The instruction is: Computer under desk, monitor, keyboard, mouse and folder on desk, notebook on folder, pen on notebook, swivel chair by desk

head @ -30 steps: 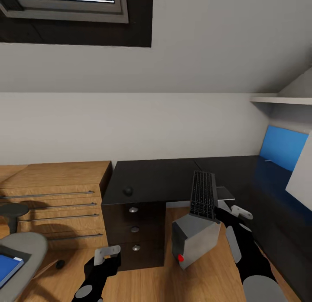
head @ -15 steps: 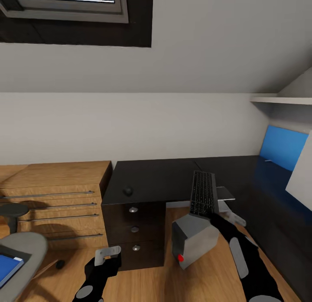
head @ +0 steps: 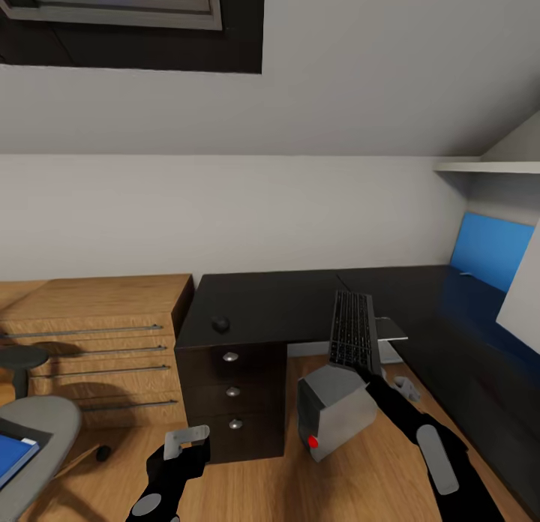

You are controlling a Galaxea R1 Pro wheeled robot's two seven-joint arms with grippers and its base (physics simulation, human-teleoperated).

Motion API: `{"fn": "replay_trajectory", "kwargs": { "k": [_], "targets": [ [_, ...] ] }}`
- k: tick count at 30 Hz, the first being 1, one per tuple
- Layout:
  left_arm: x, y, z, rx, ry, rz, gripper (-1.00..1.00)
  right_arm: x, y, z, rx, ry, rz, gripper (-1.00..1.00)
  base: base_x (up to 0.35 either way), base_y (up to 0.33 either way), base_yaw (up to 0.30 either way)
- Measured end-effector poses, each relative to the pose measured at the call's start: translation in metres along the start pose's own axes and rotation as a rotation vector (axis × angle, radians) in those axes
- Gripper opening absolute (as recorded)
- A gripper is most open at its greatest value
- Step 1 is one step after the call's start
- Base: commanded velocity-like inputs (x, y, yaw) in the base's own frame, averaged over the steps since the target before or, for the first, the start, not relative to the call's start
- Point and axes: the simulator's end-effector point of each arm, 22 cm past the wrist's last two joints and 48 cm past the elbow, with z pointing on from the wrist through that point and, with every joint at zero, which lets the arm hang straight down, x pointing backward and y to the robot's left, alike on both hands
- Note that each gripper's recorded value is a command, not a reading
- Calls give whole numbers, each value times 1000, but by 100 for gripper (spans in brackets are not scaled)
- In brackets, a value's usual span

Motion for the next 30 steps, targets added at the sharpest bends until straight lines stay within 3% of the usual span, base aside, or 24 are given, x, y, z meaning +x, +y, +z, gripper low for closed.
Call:
{"fn": "replay_trajectory", "kwargs": {
  "k": [10,24,29,30],
  "targets": [
    [17,1,8,0,0,0,100,11,-19,0,-36,-4,84,100,0,0,0],
    [19,1,9,2,0,0,100,14,-24,1,-33,-18,117,100,0,0,0],
    [19,1,9,3,0,0,100,16,-12,8,-40,-127,126,100,0,0,0],
    [19,1,9,3,0,0,100,14,-10,10,-33,-201,123,100,0,0,0]
  ]
}}
